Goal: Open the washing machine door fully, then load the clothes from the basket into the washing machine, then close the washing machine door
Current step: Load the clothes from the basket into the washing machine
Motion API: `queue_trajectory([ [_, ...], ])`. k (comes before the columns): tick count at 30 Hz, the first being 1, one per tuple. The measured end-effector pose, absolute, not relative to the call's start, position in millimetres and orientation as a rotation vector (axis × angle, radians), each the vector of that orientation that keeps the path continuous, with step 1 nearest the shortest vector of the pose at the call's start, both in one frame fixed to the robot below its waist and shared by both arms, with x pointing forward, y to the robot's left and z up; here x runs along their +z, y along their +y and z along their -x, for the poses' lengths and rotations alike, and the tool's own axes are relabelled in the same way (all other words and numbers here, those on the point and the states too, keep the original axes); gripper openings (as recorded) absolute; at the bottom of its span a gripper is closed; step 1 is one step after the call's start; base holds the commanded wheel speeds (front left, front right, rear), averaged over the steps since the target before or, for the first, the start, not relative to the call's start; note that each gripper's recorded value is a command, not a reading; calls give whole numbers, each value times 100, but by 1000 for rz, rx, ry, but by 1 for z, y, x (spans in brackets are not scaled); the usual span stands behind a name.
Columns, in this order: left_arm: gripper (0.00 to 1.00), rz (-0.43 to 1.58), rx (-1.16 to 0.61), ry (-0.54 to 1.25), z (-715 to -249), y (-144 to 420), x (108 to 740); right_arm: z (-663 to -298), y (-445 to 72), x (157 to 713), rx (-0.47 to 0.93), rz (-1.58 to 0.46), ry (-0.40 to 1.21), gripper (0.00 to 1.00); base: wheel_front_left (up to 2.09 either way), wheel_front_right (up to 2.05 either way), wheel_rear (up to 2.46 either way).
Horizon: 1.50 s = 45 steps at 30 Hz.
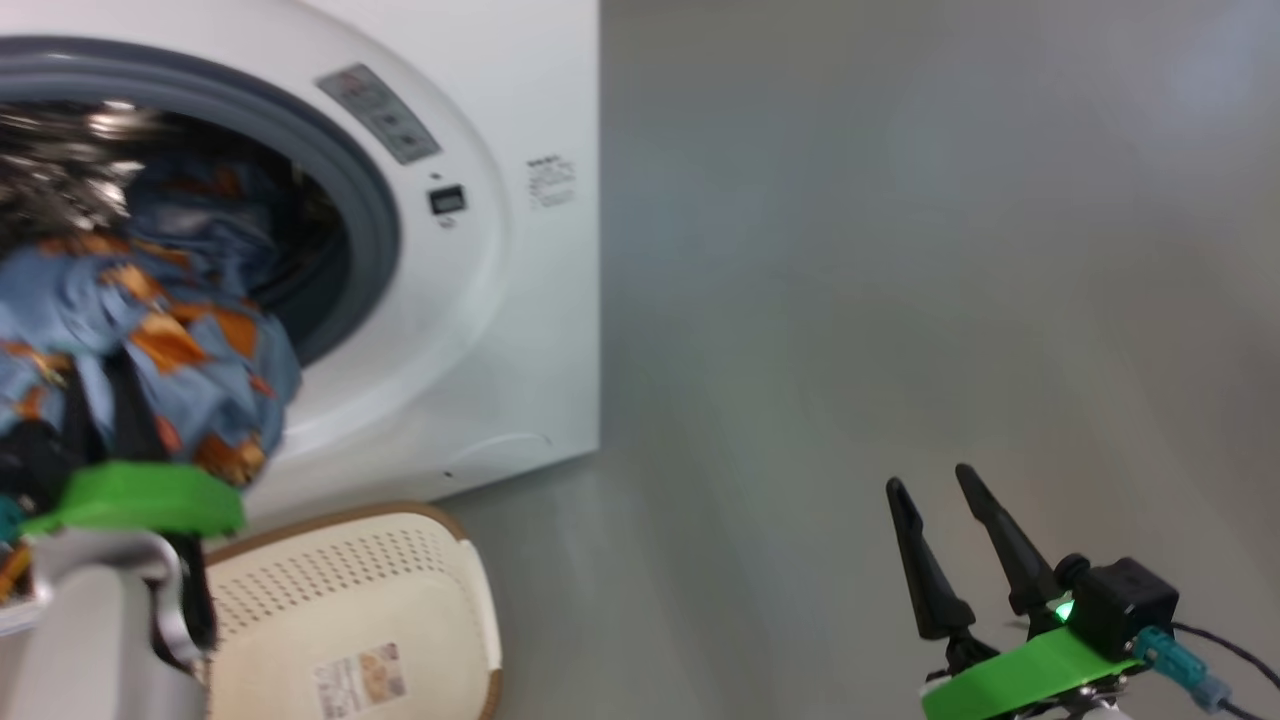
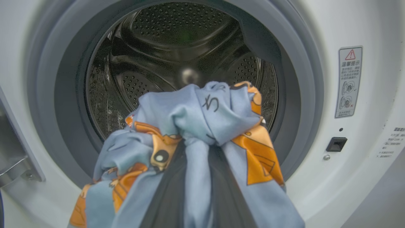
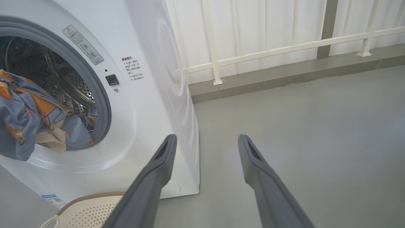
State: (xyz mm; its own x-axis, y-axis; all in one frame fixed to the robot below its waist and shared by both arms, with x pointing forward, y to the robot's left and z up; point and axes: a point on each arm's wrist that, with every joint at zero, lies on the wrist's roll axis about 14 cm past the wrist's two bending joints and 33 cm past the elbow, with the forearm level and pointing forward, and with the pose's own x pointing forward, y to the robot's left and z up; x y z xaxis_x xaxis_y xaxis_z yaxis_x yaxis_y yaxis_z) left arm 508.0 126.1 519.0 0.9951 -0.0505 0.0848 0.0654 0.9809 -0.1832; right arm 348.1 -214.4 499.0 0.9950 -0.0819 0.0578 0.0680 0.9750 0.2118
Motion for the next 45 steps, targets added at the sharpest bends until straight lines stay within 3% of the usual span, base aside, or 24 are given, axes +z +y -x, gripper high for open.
queue_trajectory([
  [15,0,142,-40,-61,-625,114,488,-364,-246,468,-189,-235,27,100,0,0,0],
  [30,0,85,-11,-29,-712,116,436,-385,-250,428,-201,-187,149,100,0,0,0],
  [45,0,150,4,-191,-784,121,472,-386,-248,389,-205,-161,265,100,0,0,0],
])
